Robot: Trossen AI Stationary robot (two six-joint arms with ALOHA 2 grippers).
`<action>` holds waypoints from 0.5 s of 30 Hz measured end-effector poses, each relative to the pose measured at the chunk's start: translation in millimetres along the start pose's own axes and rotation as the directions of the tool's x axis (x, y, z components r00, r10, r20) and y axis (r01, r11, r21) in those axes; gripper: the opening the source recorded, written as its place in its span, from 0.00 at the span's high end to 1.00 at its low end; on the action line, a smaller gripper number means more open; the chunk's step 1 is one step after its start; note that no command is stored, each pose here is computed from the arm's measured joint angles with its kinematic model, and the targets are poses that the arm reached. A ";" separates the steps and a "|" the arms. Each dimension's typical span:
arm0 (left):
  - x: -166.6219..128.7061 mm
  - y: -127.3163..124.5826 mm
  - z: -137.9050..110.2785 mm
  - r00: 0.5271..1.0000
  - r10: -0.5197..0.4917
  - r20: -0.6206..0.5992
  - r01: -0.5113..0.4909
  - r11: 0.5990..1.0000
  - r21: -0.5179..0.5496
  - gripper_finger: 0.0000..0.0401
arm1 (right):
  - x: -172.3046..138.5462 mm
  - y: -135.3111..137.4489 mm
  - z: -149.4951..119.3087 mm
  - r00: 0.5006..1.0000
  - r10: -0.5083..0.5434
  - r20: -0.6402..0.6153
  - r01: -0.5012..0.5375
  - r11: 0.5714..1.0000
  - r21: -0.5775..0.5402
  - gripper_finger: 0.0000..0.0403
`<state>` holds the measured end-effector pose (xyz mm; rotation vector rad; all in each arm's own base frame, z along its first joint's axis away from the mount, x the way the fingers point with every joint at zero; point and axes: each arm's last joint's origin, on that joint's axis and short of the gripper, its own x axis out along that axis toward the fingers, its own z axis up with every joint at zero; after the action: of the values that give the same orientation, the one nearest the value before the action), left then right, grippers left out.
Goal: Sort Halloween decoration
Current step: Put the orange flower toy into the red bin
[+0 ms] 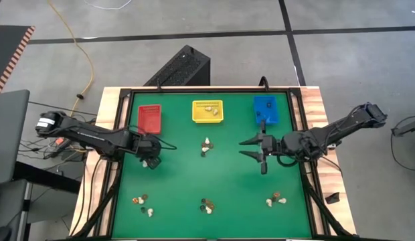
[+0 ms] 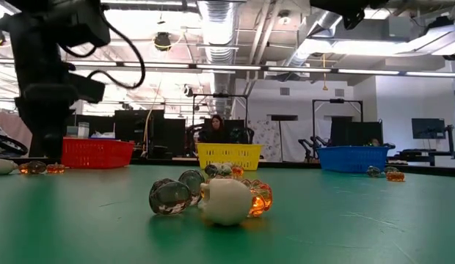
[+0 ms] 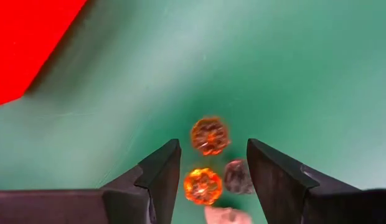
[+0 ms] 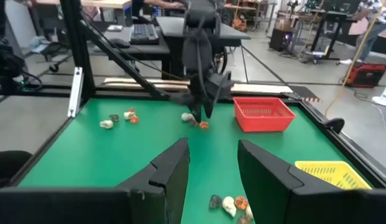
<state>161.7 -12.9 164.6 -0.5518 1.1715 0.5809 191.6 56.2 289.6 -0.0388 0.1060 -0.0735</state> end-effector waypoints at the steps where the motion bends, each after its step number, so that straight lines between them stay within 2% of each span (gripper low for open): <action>1: 2.3 -0.1 -0.4 1.000 0.011 -0.009 -0.011 1.000 0.004 0.56 | -0.2 0.4 0.4 1.000 0.002 0.003 -0.002 1.000 0.000 0.58; 7: 13.9 -6.7 2.7 1.000 0.006 -0.007 -0.005 0.999 0.045 0.56 | -0.1 0.6 0.7 1.000 0.003 0.005 -0.003 1.000 0.001 0.58; 15: 16.2 -7.0 1.9 1.000 0.011 -0.026 -0.010 0.999 0.045 0.56 | 0.0 0.6 0.8 1.000 0.002 0.006 -0.003 1.000 0.017 0.58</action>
<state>172.2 -14.6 150.4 -0.5167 1.2105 0.5561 191.7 56.8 290.4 -0.0224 0.0990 -0.0718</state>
